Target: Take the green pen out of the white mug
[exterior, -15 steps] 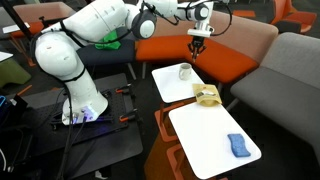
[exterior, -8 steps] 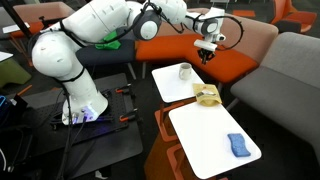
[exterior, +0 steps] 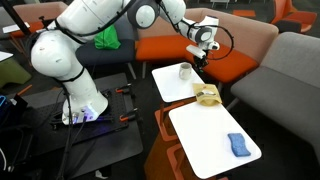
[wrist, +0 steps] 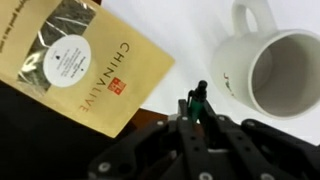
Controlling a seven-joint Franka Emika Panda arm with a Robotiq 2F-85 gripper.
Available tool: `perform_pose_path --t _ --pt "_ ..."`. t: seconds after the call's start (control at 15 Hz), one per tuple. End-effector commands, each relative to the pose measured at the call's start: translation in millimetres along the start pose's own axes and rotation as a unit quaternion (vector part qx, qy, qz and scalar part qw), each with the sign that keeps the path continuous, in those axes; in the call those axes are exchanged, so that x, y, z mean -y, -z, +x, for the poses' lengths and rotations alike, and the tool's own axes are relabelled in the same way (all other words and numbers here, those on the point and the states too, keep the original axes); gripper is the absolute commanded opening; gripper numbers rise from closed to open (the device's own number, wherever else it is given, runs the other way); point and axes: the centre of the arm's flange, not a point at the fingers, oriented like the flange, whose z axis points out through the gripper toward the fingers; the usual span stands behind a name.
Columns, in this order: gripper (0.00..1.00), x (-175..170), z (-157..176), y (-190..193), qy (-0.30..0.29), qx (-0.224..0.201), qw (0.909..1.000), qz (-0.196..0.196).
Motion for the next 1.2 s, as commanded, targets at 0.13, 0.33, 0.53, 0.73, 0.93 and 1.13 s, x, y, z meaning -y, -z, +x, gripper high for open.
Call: perform_pose_path --t 0.13,0.33,0.53,0.73,0.93,1.13 --pt "0.04 7 -132 18 -0.084 -0.005 0.9962 -0.021" --pt "0.04 4 -162 13 -0.123 -0.009 0.992 -0.027" --pt "0.04 2 -193 7 -0.151 -0.017 0.988 -0.025" --pt "0.04 6 -225 -2 -0.148 -0.016 0.9886 -0.022" --pt "0.04 6 -247 -17 -0.134 -0.055 0.9892 -0.023" --pt "0.04 -2 -254 -29 -0.124 -0.085 0.9886 -0.011"
